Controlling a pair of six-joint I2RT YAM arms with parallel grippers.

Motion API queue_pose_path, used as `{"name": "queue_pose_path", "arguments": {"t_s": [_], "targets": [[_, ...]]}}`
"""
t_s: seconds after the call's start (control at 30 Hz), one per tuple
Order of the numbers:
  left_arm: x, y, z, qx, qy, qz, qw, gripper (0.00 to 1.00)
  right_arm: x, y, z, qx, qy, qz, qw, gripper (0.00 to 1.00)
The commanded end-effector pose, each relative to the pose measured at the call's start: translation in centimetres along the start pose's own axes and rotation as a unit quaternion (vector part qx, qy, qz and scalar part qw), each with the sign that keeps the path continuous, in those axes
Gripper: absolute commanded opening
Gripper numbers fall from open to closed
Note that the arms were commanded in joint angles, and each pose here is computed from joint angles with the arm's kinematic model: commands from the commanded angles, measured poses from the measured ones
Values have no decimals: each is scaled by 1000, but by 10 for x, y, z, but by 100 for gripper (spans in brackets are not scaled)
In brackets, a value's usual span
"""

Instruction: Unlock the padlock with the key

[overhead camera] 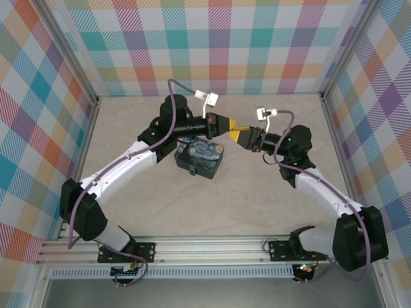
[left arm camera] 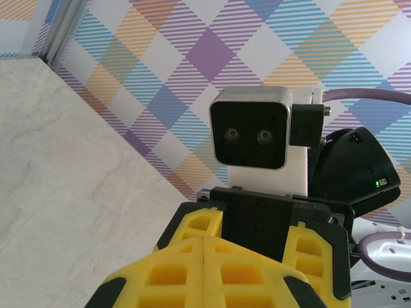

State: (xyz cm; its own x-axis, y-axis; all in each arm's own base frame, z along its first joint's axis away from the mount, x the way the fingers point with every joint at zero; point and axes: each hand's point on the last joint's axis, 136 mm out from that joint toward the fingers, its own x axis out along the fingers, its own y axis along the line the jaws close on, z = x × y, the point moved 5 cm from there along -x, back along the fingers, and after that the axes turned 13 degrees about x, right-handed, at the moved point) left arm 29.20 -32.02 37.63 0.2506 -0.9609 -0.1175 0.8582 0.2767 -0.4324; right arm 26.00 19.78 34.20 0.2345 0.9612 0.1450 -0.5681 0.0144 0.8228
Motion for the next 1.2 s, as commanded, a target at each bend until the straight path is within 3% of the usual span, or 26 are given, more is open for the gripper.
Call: {"name": "queue_pose_path", "arguments": {"t_s": [0.0, 0.17, 0.47, 0.63, 0.73, 0.83, 1.03, 1.17], "targets": [[-5, -19, 17, 19, -19, -15, 1000, 0, 4, 17, 9, -33, -4, 23, 999, 34], [-6, -18, 16, 18, -19, -10, 1000, 0, 4, 14, 9, -29, -4, 18, 999, 21], [-6, -16, 18, 18, -23, -1, 1000, 0, 3, 9, 4, -21, 0, 11, 1000, 12], [-6, -15, 18, 18, -24, 1, 1000, 0, 1, 5, 1, -16, 1, 1, 1000, 14], [-6, -16, 18, 18, -24, 0, 1000, 0, 1, 6, 2, -16, -2, 1, 1000, 29], [-5, -15, 17, 17, -21, 0, 1000, 0, 1, 9, 4, -21, -6, 1, 1000, 34], [-5, -15, 16, 18, -20, -1, 1000, 0, 3, 12, 9, -29, -6, 4, 1000, 35], [-5, -14, 15, 16, -19, 1, 1000, 0, 4, 12, 10, -30, -7, 6, 1000, 30]]}}
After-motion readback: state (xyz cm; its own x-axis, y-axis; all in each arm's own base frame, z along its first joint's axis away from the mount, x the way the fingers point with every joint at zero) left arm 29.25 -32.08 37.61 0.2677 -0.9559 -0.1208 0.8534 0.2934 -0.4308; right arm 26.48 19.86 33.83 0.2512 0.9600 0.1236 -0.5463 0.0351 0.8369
